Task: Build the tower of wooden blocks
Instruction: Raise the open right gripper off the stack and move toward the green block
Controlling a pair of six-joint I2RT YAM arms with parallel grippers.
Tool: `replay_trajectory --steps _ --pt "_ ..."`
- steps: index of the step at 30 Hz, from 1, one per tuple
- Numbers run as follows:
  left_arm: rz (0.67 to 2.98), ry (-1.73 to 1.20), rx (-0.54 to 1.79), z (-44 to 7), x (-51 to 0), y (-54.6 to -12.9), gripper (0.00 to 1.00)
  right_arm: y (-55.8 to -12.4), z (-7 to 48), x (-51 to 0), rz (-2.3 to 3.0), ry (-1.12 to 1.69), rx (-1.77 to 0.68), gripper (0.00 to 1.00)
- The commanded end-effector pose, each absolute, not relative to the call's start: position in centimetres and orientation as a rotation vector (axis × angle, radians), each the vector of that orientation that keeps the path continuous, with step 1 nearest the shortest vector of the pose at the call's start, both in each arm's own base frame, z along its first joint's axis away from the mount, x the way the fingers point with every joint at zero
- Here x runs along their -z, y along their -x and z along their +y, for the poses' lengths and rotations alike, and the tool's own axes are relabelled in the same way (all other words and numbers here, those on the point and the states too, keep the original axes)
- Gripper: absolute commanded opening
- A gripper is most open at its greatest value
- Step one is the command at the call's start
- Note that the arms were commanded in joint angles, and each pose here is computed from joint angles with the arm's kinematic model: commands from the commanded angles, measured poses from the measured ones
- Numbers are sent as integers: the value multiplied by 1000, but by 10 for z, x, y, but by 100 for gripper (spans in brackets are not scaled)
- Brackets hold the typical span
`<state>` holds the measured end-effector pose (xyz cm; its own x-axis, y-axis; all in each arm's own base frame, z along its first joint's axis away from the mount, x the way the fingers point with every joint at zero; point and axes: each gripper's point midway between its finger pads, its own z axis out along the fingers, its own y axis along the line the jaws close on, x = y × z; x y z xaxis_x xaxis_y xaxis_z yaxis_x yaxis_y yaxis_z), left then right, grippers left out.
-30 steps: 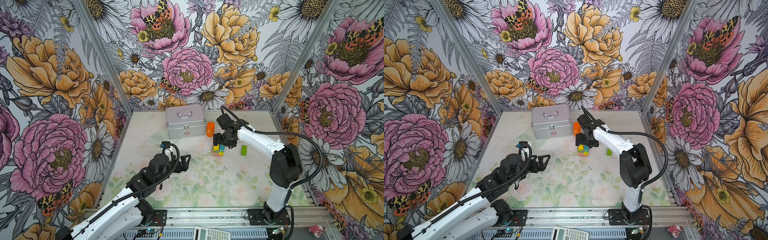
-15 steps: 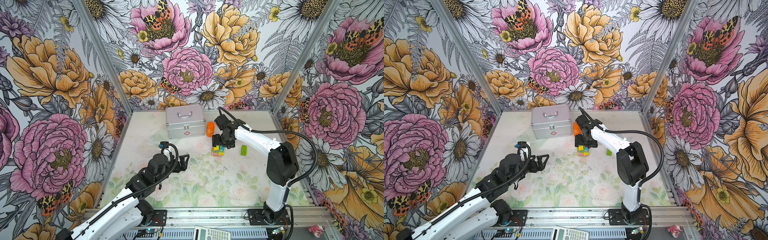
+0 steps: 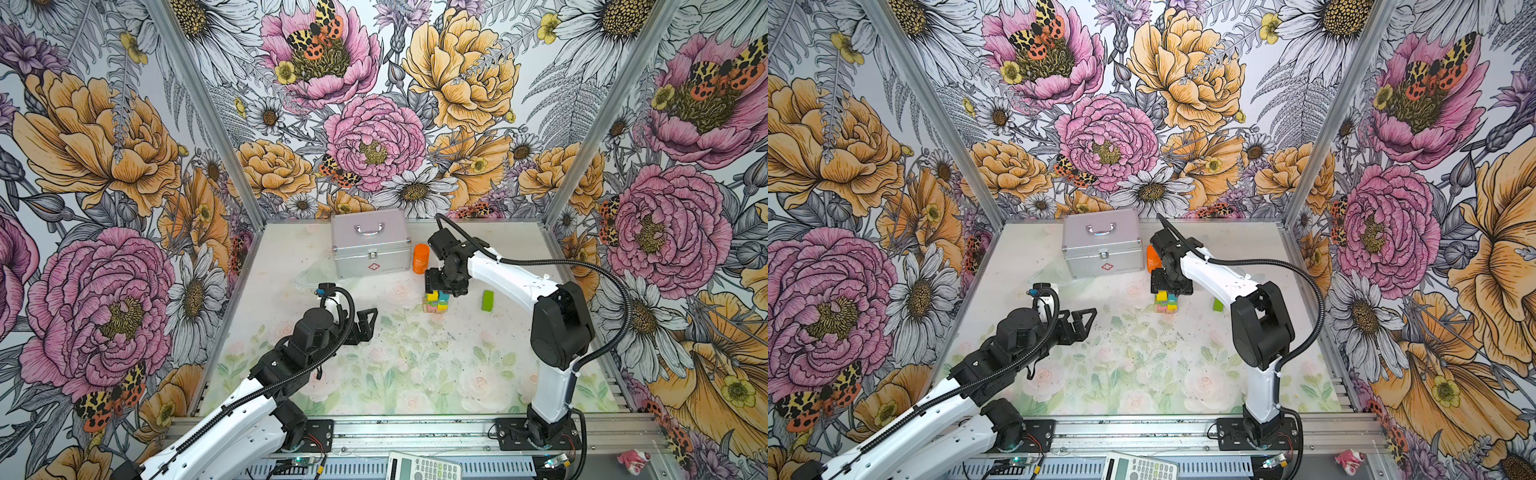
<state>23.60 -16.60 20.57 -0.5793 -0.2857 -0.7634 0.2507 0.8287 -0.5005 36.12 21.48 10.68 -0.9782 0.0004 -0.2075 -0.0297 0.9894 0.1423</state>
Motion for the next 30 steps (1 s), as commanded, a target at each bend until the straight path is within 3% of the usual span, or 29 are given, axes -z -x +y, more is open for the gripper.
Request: replay_trajectory --steps 1,18,25,30 --pt "2074 20 696 -160 -199 -235 99 -366 221 -110 2911 21 -219 74" --pt "2073 28 697 -156 -197 -234 99 -367 224 -106 2926 23 -209 65" --pt "2070 32 703 -155 -198 -233 99 -369 222 -127 2875 38 -218 76" --pt "2064 34 706 -155 -202 -234 99 -372 217 -161 2804 52 -223 78"
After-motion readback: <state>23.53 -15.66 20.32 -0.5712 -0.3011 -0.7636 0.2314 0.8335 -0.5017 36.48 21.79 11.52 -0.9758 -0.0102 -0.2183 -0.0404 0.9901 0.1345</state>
